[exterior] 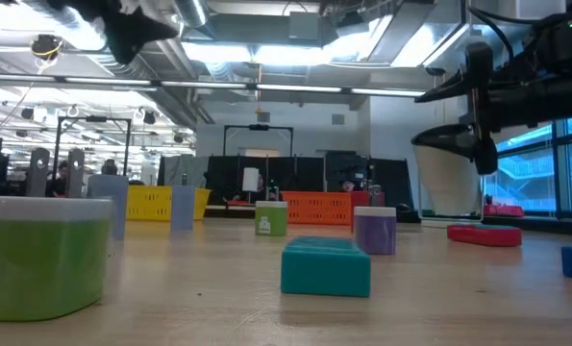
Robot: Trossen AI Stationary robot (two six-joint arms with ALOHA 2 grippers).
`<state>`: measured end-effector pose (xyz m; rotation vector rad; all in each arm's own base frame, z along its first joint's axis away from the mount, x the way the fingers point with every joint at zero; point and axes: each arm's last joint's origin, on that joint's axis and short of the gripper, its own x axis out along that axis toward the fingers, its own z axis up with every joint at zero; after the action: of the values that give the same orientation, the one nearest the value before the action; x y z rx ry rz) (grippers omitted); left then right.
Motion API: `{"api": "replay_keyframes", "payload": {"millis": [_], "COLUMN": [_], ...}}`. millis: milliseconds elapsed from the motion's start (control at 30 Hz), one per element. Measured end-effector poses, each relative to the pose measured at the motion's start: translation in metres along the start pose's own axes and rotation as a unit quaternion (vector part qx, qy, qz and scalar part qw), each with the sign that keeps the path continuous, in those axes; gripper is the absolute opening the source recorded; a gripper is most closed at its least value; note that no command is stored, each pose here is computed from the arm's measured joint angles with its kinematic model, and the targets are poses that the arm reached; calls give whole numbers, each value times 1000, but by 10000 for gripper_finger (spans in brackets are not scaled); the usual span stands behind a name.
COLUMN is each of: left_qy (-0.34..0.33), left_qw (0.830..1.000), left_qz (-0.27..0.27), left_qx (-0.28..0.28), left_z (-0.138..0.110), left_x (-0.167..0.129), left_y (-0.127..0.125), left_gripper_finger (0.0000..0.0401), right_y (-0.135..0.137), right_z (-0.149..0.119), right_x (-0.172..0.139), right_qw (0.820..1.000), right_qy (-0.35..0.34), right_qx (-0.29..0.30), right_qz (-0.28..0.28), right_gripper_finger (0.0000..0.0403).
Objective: Pick & Place Office items
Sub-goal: Put the bottom left light blue changer adapter into the yellow bin
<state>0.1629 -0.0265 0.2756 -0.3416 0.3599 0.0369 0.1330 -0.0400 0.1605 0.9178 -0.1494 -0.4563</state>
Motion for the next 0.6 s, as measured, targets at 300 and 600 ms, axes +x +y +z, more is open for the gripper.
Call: {"api": "replay_keyframes", "payload": {"millis": [300,600], "left_qy": [315,442], "left_qw": [947,889], "left_qz": [-1,-36], "left_qx": [67,116], "left_z": [-24,-65], "left_x": [-2,-4], "left_y": [-26,-47], "left_gripper_finger": [240,240], "right_y": [-5,-7], "right_z": [-4,-6], "right_x": [0,0], "right_qw": [999,999], "right_qy": [25,35], "right_qx": [-8,-10], "right_qz": [-25,-32], "right_gripper_finger": [347,347]}}
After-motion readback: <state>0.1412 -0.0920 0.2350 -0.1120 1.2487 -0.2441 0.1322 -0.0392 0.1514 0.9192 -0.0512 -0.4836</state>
